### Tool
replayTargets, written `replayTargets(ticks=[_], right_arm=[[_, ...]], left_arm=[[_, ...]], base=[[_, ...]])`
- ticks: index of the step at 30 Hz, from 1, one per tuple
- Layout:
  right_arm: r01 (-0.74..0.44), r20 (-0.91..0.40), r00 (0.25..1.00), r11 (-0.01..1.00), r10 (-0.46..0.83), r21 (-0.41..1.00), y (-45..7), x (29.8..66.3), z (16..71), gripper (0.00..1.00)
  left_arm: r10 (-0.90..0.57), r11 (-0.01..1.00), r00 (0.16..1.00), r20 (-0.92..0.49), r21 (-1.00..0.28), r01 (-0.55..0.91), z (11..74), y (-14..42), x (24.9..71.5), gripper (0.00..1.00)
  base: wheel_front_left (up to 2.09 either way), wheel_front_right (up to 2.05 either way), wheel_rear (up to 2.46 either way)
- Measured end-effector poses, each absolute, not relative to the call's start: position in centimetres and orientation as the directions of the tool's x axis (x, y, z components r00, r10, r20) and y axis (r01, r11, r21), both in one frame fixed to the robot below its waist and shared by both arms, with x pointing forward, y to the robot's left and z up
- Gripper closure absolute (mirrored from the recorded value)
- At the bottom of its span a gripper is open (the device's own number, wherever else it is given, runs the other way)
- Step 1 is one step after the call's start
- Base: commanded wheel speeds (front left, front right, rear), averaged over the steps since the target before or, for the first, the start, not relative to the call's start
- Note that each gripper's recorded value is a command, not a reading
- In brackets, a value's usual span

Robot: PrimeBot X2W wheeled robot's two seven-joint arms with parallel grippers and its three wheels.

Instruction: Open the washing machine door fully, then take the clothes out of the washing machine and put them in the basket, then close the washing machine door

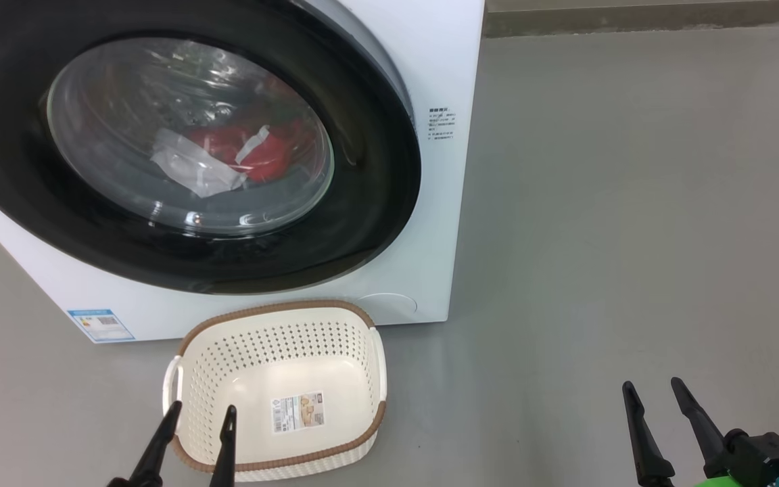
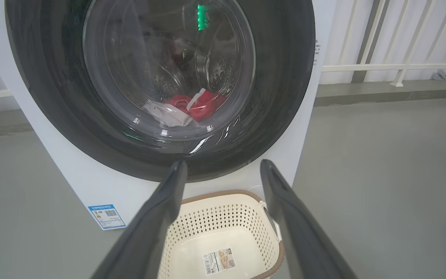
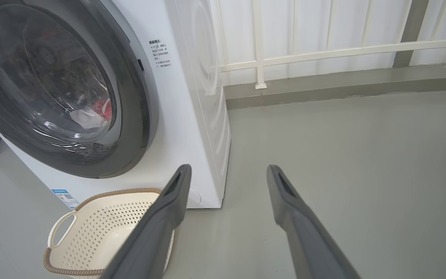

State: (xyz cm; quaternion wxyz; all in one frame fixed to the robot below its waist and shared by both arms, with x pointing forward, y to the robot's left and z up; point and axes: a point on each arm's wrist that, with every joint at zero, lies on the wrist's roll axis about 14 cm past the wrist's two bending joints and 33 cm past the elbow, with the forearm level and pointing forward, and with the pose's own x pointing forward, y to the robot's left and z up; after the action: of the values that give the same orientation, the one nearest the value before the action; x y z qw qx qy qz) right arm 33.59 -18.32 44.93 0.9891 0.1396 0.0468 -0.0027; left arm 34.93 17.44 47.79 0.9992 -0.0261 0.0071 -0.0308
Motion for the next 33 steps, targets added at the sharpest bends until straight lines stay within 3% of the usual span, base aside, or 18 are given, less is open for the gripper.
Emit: replayTargets(ticks=[14, 15, 16, 17, 18, 22, 28, 33], right_arm=[[0.026, -0.095, 0.995, 0.959, 0.001, 0.282, -18.5, 33.6, 44.9, 0.0], [0.028, -0.087, 0.996, 0.955, -0.002, 0.294, -18.5, 33.6, 45.1, 0.09], [0.034, -0.08, 0.997, 0.948, -0.009, 0.317, -18.6, 33.7, 45.3, 0.61], [0.042, -0.074, 0.997, 0.937, -0.017, 0.348, -18.7, 33.8, 45.5, 0.93], [0.041, -0.071, 0.997, 0.926, -0.016, 0.376, -18.5, 33.8, 45.5, 1.0], [0.003, -0.042, 0.999, 0.887, 0.019, 0.461, -16.9, 35.0, 46.3, 1.0], [-0.111, 0.131, 0.99, 0.813, 0.043, 0.572, -15.2, 40.7, 51.9, 1.0], [-0.189, 0.199, 0.977, 0.753, 0.079, 0.631, -13.8, 44.7, 54.6, 1.0]], left_arm=[[-0.062, 0.992, 0.997, -0.038, -0.11, 0.057, 46.9, 17.6, 34.9, 0.0], [-0.062, 0.992, 0.997, -0.036, -0.109, 0.057, 46.9, 17.6, 34.8, 0.0], [-0.061, 0.992, 0.998, -0.036, -0.109, 0.057, 46.9, 17.6, 34.8, 0.0], [-0.06, 0.992, 0.998, -0.036, -0.109, 0.056, 46.9, 17.6, 34.8, 0.0], [-0.06, 0.992, 0.998, -0.037, -0.11, 0.055, 46.9, 17.6, 34.8, 0.0], [-0.06, 0.992, 0.997, -0.042, -0.116, 0.055, 46.7, 17.6, 34.9, 0.0], [-0.076, 0.988, 0.996, -0.044, -0.137, 0.069, 46.6, 16.9, 35.5, 0.0], [-0.065, 0.984, 0.997, -0.036, -0.169, 0.058, 46.8, 17.1, 36.0, 0.0]], base=[[0.0, 0.0, 0.0], [0.0, 0.0, 0.0], [0.0, 0.0, 0.0], [0.0, 0.0, 0.0], [0.0, 0.0, 0.0], [0.0, 0.0, 0.0], [0.0, 0.0, 0.0], [0.0, 0.0, 0.0]])
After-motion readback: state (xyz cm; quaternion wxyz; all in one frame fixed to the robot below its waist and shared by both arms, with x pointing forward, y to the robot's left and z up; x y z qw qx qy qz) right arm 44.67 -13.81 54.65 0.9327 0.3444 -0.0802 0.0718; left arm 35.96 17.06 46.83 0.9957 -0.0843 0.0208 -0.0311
